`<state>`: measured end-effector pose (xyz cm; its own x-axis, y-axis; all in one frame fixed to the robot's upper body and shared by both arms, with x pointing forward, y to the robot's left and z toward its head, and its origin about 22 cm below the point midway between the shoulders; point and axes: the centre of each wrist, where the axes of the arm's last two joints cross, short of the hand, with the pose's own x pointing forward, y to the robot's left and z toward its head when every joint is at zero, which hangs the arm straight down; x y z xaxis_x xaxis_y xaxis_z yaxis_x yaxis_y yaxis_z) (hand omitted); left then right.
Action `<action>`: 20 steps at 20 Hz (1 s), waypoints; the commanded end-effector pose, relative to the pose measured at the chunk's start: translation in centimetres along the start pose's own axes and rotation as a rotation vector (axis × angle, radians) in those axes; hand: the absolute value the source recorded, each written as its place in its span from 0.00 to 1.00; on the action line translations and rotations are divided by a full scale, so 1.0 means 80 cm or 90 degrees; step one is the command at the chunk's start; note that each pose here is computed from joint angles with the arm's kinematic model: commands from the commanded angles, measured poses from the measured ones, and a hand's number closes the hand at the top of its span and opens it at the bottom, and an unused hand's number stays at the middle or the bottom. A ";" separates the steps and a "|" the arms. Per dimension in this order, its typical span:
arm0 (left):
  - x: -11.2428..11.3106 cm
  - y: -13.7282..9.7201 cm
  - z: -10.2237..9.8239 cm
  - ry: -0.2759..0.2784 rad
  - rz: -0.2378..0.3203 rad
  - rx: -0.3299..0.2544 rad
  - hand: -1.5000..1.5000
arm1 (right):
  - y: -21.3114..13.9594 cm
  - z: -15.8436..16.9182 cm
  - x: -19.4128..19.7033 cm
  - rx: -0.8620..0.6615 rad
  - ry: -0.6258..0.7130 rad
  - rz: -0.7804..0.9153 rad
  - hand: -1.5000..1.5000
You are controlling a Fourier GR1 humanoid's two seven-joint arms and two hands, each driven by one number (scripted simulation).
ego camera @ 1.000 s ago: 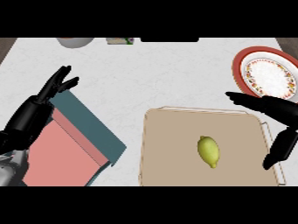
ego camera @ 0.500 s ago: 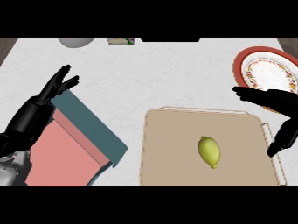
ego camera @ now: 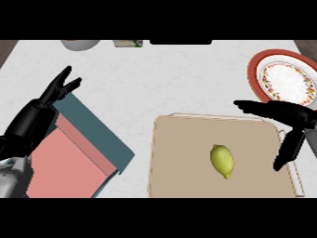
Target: Pick the lemon from the tray and place it in the plate
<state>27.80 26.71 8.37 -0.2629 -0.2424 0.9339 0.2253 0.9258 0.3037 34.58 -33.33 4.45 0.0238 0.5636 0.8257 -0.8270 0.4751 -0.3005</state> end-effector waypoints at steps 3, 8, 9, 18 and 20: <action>0.006 0.006 -0.008 0.009 0.002 -0.016 0.50 | 0.021 -0.036 0.004 0.043 0.016 0.030 0.00; 0.008 -0.016 0.007 0.006 -0.006 -0.004 0.50 | 0.051 -0.041 0.001 0.069 0.027 0.049 0.00; -0.016 -0.013 -0.010 0.005 -0.018 -0.002 0.50 | 0.066 -0.053 -0.010 0.075 0.020 0.039 0.00; -0.011 -0.005 0.006 0.007 -0.008 -0.002 0.50 | 0.105 -0.085 -0.021 0.124 0.031 0.063 0.00; -0.001 0.011 -0.001 0.010 -0.013 0.001 0.50 | 0.096 -0.074 -0.019 0.136 0.032 0.066 0.00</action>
<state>27.80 26.72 8.30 -0.2711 -0.2533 0.9286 0.2127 0.9251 0.3145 32.10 -27.40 -1.15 -0.0349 0.6431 0.7650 -0.9038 0.3063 -0.2988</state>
